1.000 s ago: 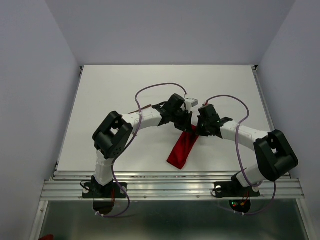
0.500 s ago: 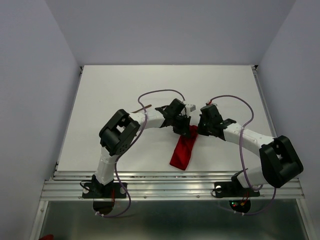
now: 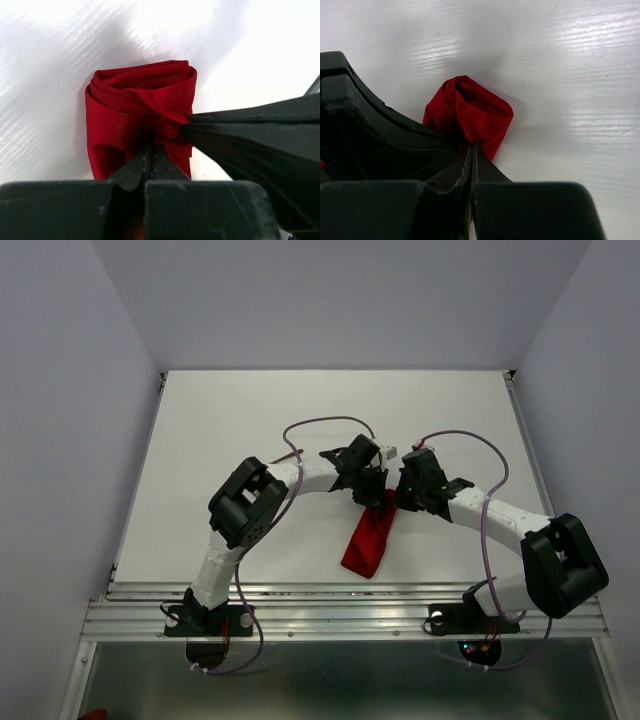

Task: Fold the napkin into a case and place the utensils inside
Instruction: Stuff the top corner of the smaller-rectangle-folded napkin into the folded napkin.

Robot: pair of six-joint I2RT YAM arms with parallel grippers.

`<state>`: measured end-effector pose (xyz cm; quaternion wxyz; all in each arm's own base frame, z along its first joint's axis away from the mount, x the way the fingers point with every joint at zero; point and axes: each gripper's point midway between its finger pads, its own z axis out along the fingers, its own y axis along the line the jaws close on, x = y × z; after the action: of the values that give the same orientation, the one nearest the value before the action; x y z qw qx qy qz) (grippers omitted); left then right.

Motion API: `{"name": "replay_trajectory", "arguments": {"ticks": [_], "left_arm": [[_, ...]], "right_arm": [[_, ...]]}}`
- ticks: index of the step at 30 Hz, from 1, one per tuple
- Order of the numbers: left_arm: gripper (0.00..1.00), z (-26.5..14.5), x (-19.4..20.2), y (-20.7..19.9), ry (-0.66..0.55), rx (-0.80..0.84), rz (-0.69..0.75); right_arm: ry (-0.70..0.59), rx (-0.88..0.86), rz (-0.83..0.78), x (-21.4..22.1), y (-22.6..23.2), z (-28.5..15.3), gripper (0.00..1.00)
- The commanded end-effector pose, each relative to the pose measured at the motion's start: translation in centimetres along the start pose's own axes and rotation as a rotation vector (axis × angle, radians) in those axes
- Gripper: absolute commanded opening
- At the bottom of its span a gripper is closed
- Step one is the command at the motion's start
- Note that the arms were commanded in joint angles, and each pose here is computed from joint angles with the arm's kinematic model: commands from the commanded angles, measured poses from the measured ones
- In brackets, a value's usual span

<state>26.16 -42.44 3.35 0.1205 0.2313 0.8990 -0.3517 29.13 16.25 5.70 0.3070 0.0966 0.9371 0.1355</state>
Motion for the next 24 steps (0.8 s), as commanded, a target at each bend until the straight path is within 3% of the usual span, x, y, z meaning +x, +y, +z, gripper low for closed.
{"name": "replay_trajectory", "arguments": {"ticks": [1, 11, 17, 19, 20, 21, 22, 24], "left_arm": [[0.0, 0.6, -0.7, -0.2, -0.006, -0.049, 0.001], [0.0, -0.1, -2.9, -1.8, -0.089, -0.027, -0.045], [0.0, -0.6, -2.2, -3.1, -0.064, 0.039, -0.018], [0.11, -0.7, -1.8, -3.0, -0.056, 0.034, -0.009], [0.24, -1.0, -1.6, -3.1, -0.056, 0.034, -0.005], [0.24, -1.4, -1.8, -3.3, -0.065, 0.037, 0.002], [0.43, -1.5, -1.4, -3.3, -0.06, 0.041, 0.003], [0.58, -2.4, -1.3, -3.9, -0.065, 0.059, 0.02]], "right_arm": [[-0.032, -0.066, 0.012, -0.7, 1.5, -0.6, 0.01], [-0.024, -0.058, 0.017, -0.1, 1.0, -0.4, 0.01], [-0.025, -0.041, 0.016, 0.1, 0.5, -0.3, 0.01], [-0.028, -0.037, 0.019, 0.1, 0.5, -0.3, 0.01], [-0.026, -0.034, 0.019, 0.1, 0.4, -0.4, 0.01], [-0.028, -0.03, 0.02, 0.1, 0.3, -0.4, 0.01], [-0.032, -0.025, 0.021, 0.1, 0.2, -0.4, 0.01], [-0.036, -0.015, 0.019, 0.0, 0.0, -0.5, 0.01]]}}
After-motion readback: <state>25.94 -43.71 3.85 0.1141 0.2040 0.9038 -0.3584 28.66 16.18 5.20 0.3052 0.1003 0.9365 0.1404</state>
